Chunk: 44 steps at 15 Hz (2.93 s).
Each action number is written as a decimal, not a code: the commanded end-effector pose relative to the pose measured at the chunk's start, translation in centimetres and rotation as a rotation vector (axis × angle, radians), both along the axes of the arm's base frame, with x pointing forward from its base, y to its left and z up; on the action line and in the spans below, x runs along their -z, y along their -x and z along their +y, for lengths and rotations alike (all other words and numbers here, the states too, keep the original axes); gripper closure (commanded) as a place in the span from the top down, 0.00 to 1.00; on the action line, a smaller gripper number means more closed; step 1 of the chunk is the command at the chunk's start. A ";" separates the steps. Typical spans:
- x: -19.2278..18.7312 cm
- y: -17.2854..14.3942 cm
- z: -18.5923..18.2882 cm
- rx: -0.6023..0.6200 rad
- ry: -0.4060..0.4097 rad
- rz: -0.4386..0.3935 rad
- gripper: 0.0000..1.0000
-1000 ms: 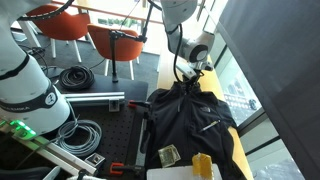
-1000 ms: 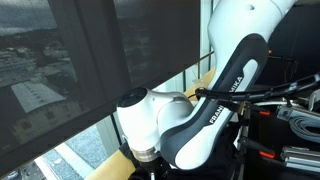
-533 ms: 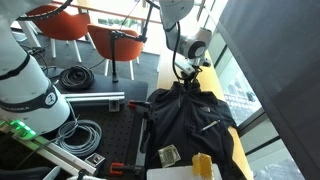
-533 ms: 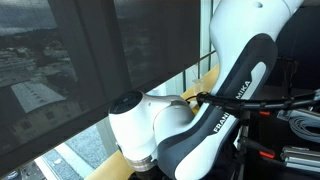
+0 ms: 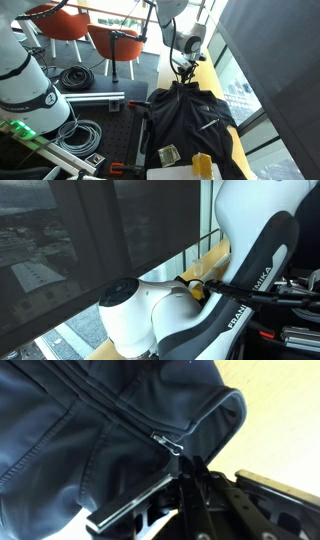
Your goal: Close the zipper of the black vest
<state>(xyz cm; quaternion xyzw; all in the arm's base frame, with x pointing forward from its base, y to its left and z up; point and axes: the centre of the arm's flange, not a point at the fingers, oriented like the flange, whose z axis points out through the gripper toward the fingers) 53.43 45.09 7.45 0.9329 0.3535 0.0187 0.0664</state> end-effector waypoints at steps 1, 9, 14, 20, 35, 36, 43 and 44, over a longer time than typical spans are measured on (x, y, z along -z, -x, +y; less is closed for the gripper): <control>-0.5 0.7 1.9 -0.028 -0.004 -0.009 0.02; -1.2 0.6 0.9 -0.021 -0.009 -0.015 0.33; -3.9 1.0 -2.8 0.012 -0.026 -0.026 0.68; -7.4 2.3 -13.0 0.133 -0.042 -0.028 1.00; -19.8 4.4 -39.6 0.556 -0.280 0.050 1.00; -20.7 4.5 -40.4 0.559 -0.297 0.063 1.00; -22.1 5.0 -42.1 0.548 -0.309 0.123 1.00; -22.2 5.0 -42.1 0.548 -0.310 0.122 1.00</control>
